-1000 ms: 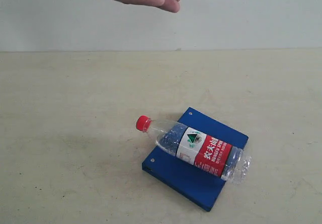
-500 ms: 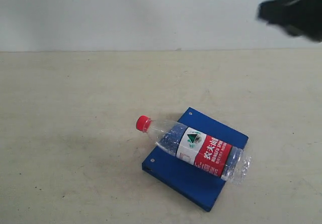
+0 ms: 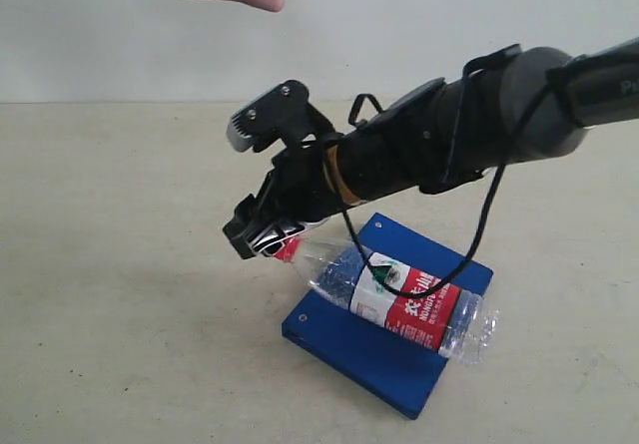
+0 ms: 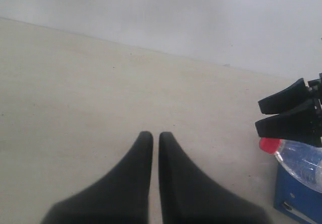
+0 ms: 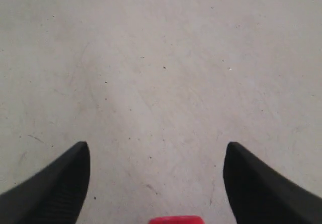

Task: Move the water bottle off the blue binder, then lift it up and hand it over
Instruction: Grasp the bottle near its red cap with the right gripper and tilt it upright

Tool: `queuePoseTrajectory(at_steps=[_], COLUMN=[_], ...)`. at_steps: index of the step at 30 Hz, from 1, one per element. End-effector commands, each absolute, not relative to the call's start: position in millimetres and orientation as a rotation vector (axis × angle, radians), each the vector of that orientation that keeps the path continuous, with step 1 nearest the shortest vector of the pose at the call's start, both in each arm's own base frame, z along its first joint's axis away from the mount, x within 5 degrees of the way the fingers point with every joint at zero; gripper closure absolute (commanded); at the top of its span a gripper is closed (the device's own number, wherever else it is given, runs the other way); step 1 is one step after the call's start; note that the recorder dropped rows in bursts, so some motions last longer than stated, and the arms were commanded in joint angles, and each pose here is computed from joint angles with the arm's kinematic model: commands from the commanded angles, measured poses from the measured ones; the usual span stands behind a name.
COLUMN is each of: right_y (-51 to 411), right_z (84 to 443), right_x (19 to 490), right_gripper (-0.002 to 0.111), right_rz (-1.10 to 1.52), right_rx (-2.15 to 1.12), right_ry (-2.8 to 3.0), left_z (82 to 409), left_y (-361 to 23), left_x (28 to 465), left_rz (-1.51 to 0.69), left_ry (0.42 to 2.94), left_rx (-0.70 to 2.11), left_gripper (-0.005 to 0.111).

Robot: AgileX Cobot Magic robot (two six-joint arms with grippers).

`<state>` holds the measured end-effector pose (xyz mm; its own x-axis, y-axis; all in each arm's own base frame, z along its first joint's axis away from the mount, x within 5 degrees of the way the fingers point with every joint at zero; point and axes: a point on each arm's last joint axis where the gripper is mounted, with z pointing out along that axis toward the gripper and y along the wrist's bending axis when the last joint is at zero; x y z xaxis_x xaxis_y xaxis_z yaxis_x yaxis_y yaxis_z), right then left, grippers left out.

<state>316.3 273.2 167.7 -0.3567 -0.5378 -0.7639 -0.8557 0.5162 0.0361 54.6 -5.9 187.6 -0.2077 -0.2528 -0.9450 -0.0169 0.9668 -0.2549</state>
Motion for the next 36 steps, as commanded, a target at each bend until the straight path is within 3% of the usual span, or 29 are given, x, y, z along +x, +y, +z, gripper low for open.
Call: queuePoseTrajectory(at_steps=[1,25,34,36], right_y=[280,277,276,275], right_z=[160,129,130,133], right_x=[318,325,325,327], right_gripper=[0.042,0.043,0.090,0.104], right_rz=[0.516,0.400,0.400,0.385], right_rx=[-1.116,-1.145,-1.116,-1.073], right_ry=[2.059,2.102,2.115,2.126], left_z=[187,187,187,187], left_y=[-6,-6,-6,-6], left_x=[55,55,55,55], left_rz=[-0.214,-0.214,-0.214,-0.214], left_ry=[1.765,1.765,1.765,1.765], left_rx=[-0.197,-0.197,-0.197,-0.197], left_gripper=[0.102,0.102,0.102,0.102])
